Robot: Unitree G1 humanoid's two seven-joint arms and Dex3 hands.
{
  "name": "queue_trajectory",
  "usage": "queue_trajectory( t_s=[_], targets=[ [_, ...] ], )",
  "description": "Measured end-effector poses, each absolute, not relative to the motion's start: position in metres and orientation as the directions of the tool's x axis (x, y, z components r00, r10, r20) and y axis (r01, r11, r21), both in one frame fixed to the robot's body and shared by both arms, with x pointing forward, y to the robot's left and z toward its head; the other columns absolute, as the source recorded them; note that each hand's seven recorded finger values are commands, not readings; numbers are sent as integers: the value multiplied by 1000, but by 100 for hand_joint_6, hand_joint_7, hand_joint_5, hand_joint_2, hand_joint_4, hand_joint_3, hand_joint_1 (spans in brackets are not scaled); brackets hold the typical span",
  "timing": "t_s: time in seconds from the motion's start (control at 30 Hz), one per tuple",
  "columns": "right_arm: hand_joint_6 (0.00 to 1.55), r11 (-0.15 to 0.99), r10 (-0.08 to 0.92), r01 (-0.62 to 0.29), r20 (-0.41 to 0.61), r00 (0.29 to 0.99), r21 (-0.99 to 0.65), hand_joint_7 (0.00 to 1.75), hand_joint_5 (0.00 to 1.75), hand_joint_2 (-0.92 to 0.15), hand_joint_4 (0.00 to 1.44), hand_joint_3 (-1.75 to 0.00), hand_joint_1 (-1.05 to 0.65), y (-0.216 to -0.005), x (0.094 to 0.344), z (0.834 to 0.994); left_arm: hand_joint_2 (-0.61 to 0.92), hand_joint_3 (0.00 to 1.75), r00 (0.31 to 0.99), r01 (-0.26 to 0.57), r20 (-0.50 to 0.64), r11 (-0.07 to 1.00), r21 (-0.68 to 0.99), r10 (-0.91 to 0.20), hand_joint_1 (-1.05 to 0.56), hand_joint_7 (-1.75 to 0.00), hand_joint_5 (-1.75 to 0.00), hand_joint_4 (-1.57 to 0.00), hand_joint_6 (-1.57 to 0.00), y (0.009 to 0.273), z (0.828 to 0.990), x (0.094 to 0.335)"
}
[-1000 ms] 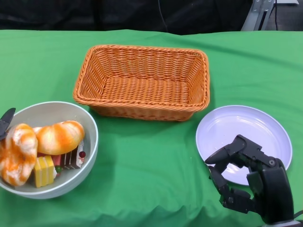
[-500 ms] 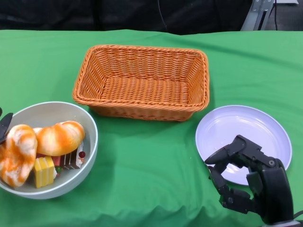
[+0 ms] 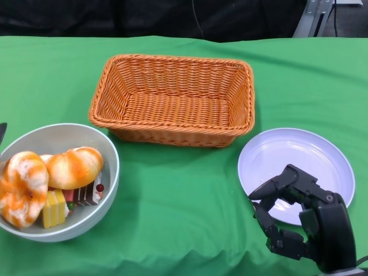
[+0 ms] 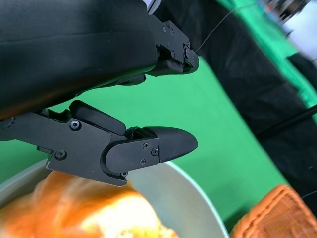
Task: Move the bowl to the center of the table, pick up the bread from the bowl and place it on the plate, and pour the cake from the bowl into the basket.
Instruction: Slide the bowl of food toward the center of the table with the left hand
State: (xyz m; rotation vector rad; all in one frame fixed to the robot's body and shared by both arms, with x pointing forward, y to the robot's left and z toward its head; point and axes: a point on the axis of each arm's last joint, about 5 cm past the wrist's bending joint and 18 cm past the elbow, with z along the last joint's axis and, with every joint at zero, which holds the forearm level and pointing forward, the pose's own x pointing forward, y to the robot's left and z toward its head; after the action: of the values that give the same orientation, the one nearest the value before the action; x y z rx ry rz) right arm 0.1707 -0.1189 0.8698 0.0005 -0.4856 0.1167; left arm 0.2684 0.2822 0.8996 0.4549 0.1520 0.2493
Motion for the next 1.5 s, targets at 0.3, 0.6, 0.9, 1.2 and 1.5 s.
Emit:
queue_trajectory(
  t_s=[0.3, 0.6, 0.9, 1.2, 1.5],
  targets=[
    [69, 993, 112, -113, 466, 878, -26, 125, 153, -52, 75, -86, -22, -118, 171, 870, 92, 57, 942, -218, -128, 854, 472, 311, -59, 0, -2, -22, -19, 280, 895, 266],
    [69, 993, 114, -115, 464, 879, -27, 126, 154, -52, 75, -87, -21, -118, 171, 869, 92, 58, 928, -131, -236, 846, 518, 288, -58, 0, -2, -24, -19, 280, 894, 269],
    [69, 993, 114, -114, 464, 879, -28, 125, 153, -53, 75, -86, -24, -119, 171, 869, 92, 58, 927, -86, -271, 853, 515, 258, -58, -1, -1, -23, -22, 279, 896, 270],
    [69, 993, 112, -114, 464, 879, -25, 126, 154, -51, 75, -88, -22, -118, 171, 869, 92, 59, 929, 38, -336, 863, 504, 155, -59, 0, -2, -26, -21, 283, 899, 271],
    [68, 994, 104, -106, 468, 878, -23, 127, 156, -49, 74, -91, -24, -117, 171, 870, 92, 55, 909, 113, -412, 913, 392, 64, -56, 0, 0, -18, -16, 284, 905, 273]
  ],
)
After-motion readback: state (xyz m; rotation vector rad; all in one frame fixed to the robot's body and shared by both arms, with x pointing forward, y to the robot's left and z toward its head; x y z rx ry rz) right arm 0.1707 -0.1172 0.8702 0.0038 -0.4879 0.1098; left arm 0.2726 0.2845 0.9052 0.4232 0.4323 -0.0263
